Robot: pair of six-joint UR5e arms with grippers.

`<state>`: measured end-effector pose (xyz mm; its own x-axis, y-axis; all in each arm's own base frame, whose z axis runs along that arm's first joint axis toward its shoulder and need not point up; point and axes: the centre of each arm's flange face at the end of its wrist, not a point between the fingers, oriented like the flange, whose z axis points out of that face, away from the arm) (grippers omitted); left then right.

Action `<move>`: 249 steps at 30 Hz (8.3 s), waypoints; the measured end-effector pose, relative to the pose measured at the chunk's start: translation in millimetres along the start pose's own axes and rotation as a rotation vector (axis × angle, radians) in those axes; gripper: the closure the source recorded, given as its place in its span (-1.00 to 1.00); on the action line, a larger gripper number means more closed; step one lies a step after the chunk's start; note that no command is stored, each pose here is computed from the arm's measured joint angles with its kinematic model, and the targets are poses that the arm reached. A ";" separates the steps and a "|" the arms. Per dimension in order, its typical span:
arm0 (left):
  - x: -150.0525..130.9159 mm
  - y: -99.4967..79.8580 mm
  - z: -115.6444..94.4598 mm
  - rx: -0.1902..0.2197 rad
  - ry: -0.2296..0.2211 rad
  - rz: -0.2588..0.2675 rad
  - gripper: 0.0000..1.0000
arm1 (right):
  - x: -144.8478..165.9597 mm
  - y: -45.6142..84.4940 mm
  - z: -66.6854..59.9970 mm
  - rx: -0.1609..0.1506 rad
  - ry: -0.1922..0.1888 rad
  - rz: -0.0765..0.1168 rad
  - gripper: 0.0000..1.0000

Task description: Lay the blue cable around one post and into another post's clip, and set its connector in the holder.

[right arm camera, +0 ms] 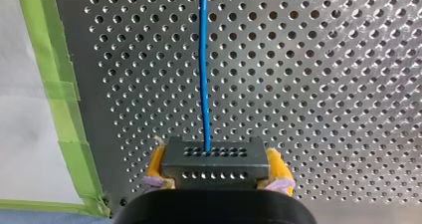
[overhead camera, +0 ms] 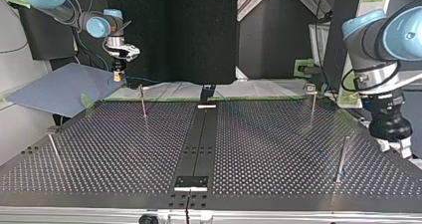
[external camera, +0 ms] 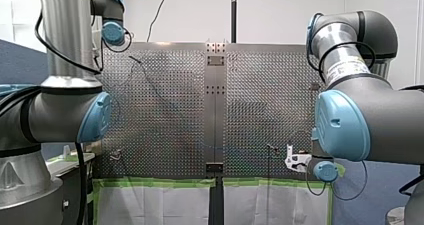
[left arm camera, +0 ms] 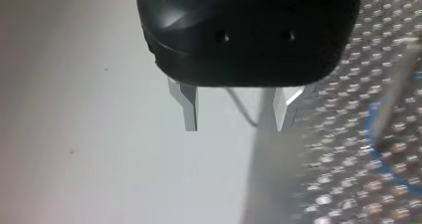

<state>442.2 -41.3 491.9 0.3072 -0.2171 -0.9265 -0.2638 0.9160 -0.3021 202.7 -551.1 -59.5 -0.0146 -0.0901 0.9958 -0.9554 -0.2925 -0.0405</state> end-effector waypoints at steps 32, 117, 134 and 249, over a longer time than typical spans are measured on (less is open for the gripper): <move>2.0 -7.1 -35.8 -0.021 0.233 0.277 -0.55 | -0.8 -3.9 -0.9 0.005 -0.007 0.001 1.00; -29.7 -23.6 -59.8 0.051 0.486 0.274 -0.55 | -1.4 -7.3 -1.3 0.011 -0.009 0.006 1.00; -29.6 -23.7 -60.1 0.049 0.488 0.268 -0.55 | -1.6 -8.1 -1.4 0.012 -0.012 0.008 1.00; 326.8 -167.6 -277.9 0.660 0.786 -0.146 -0.55 | -2.8 -11.5 -2.9 0.009 -0.023 0.002 1.00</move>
<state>332.7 -359.5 177.5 -0.4498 -0.2831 -0.8471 0.3541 0.8142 -0.4602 212.9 -544.7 -61.6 -0.0093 -0.1128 0.9936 -0.9525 -0.3013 -0.0431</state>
